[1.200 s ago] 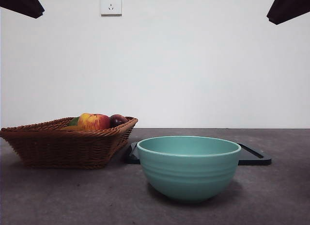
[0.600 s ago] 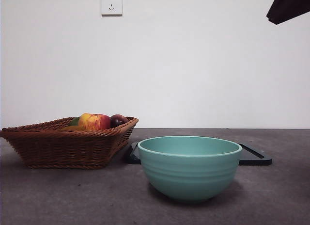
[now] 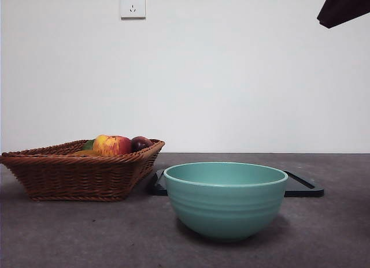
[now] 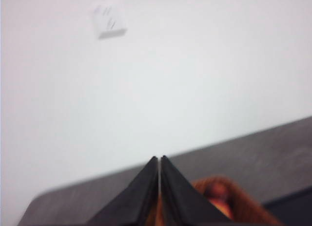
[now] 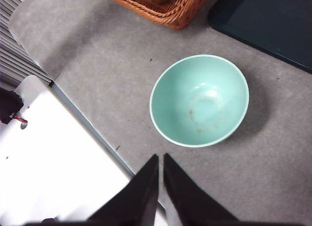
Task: Pick up the wifruite, put it on the bowl, pick up the plate, put it on desk
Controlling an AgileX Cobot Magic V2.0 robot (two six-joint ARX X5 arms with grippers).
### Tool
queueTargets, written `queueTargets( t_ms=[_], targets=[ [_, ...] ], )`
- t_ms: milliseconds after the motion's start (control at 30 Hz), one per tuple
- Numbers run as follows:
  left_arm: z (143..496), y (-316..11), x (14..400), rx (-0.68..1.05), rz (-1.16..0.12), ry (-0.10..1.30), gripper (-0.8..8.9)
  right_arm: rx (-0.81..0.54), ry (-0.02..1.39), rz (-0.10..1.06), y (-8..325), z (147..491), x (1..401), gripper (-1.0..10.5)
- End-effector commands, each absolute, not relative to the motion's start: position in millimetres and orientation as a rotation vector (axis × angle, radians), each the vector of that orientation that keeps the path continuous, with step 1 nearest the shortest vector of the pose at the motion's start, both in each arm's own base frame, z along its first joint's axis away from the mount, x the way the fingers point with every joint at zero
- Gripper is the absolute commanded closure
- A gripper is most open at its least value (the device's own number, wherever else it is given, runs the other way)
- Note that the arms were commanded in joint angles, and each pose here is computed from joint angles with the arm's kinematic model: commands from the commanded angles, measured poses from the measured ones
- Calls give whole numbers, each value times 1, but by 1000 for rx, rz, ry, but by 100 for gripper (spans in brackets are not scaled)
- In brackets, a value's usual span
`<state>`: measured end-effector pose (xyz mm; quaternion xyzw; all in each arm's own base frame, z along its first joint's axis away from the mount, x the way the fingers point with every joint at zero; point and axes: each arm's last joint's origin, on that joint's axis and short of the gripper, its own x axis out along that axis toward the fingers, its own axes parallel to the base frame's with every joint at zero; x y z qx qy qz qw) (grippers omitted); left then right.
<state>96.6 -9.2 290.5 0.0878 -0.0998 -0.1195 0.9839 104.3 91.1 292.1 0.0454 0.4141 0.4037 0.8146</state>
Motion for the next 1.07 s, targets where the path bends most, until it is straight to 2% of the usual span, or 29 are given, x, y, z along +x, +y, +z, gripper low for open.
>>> queueTargets(
  t_ms=[33,200,367,700,1067],
  targets=[
    [268,-7,95,171,-194,-181,806,89,860,878,93,297,104,940],
    [226,-4,94,118,-118,-128,806,89,860,879,93,297,104,940],
    [201,-3,94,111,-96,-91,806,89,860,879,93,297,104,940],
    [169,-3,97,104,-97,-33,806,89,860,878,93,297,104,940],
    [152,-3,96,89,-97,140,806,90,857,880,93,297,104,940]
  ],
)
